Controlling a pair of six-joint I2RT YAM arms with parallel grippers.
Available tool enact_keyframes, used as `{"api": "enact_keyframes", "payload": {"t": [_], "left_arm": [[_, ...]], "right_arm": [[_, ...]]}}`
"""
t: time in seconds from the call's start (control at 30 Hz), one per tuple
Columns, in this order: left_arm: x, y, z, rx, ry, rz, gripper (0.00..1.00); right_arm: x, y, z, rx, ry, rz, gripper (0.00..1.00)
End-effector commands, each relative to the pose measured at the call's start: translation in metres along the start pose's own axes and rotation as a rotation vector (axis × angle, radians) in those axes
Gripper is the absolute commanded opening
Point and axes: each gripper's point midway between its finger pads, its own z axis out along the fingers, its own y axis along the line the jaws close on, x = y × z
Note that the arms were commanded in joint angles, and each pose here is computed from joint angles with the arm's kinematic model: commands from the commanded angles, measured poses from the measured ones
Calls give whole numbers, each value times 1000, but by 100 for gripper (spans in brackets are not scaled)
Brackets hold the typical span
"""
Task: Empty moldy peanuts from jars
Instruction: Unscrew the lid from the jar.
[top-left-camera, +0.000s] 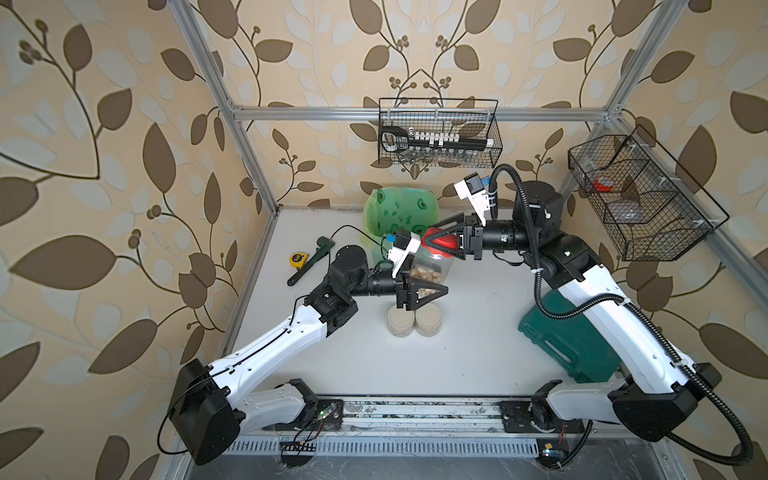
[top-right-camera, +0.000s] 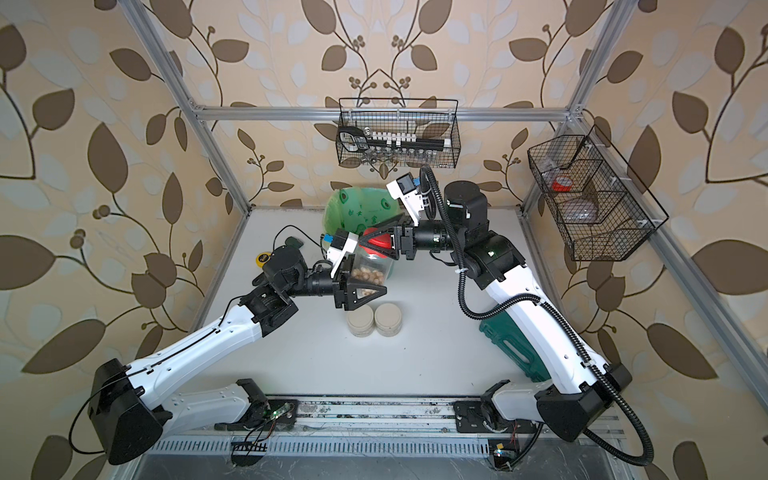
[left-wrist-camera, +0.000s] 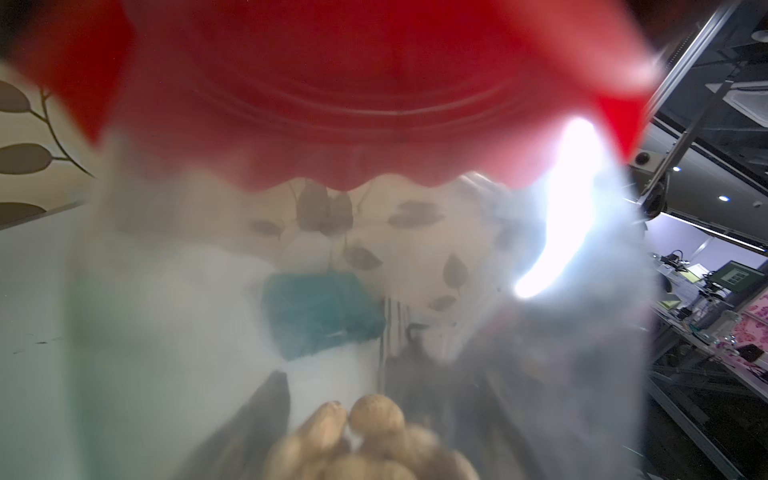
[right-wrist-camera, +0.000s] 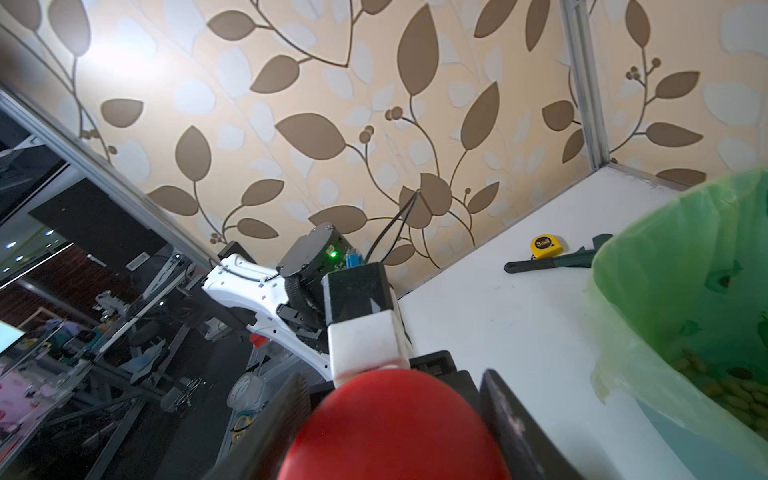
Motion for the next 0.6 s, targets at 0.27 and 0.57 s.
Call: {"api": "enact_keyframes", "payload": {"t": [0.27, 0.57], "left_arm": [[0, -29, -1, 163, 47, 56, 46], [-4, -23, -6, 78, 27, 83, 47]], "right_arm": [[16, 66, -15, -412, 111, -62, 22], [4, 33, -14, -117, 36, -91, 96]]}}
